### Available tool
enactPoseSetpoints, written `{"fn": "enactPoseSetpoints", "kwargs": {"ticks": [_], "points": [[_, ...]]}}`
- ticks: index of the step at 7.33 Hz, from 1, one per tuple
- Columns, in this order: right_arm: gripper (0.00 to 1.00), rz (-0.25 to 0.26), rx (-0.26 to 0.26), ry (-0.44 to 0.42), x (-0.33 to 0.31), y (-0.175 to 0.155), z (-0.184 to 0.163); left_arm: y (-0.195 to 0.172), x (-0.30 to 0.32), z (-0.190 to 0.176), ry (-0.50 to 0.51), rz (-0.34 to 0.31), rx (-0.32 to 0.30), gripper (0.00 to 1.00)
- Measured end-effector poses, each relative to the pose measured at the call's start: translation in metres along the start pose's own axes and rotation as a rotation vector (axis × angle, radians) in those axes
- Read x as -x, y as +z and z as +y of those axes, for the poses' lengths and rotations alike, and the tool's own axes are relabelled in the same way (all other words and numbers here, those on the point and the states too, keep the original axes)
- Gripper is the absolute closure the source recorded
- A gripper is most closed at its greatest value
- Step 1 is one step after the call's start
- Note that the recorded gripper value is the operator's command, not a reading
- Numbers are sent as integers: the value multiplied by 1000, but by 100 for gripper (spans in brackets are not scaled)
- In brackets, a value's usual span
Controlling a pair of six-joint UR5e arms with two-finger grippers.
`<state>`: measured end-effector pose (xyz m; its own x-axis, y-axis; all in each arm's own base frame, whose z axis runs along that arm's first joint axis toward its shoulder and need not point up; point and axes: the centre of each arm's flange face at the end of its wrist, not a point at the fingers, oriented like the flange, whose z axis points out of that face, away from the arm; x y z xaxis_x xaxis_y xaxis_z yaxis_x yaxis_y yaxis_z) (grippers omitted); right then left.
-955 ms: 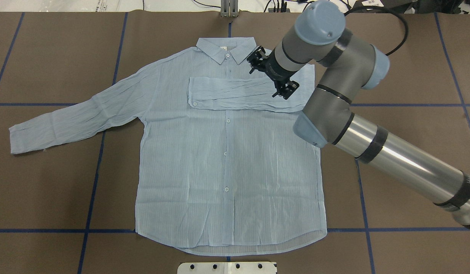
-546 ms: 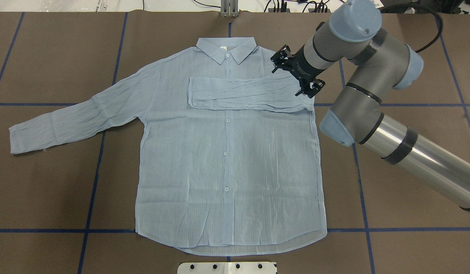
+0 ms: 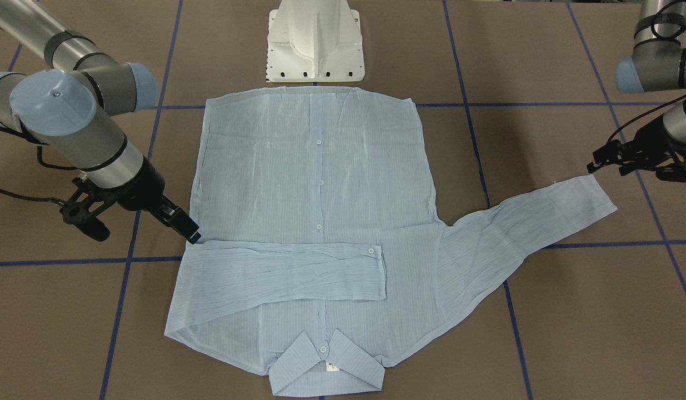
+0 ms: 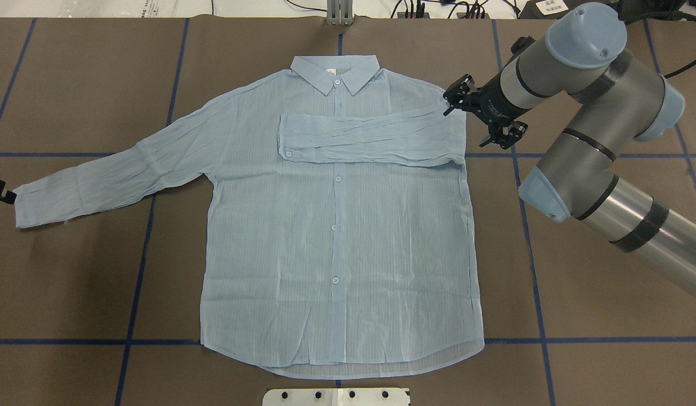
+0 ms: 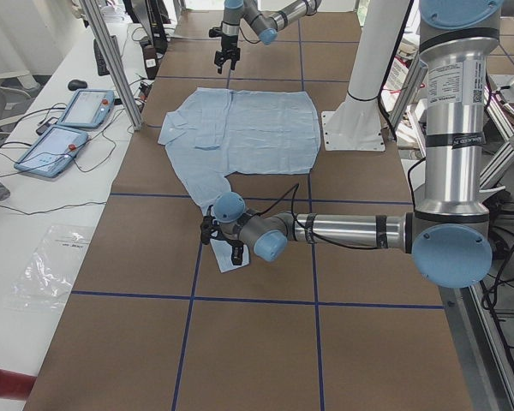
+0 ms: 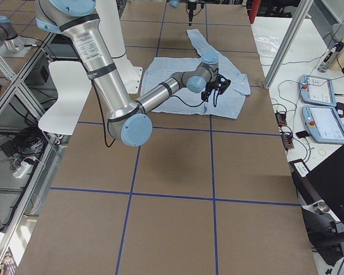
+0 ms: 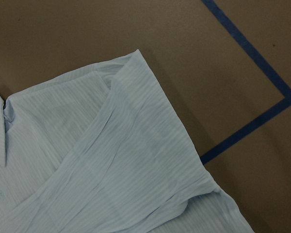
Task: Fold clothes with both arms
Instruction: 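Lower the left gripper onto the other sleeve cuff and grasp it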
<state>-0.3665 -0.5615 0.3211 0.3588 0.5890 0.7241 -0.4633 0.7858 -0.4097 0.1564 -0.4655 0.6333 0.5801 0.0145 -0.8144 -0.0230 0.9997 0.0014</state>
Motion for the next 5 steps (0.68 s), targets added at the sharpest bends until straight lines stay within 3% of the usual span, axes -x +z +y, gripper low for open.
{"fn": "enactPoseSetpoints", "kwargs": {"ticks": [1, 2, 3, 5], "points": [[0, 1, -2, -1, -1, 1, 0, 9, 1, 1, -10, -8, 8, 16], [0, 2, -3, 0, -1, 1, 0, 17, 2, 0, -14, -18, 17, 26], [0, 2, -4, 0, -1, 1, 0, 24, 1, 0, -15, -25, 26, 30], [0, 0, -8, -1, -2, 1, 0, 36, -1, 1, -21, -32, 45, 30]]}}
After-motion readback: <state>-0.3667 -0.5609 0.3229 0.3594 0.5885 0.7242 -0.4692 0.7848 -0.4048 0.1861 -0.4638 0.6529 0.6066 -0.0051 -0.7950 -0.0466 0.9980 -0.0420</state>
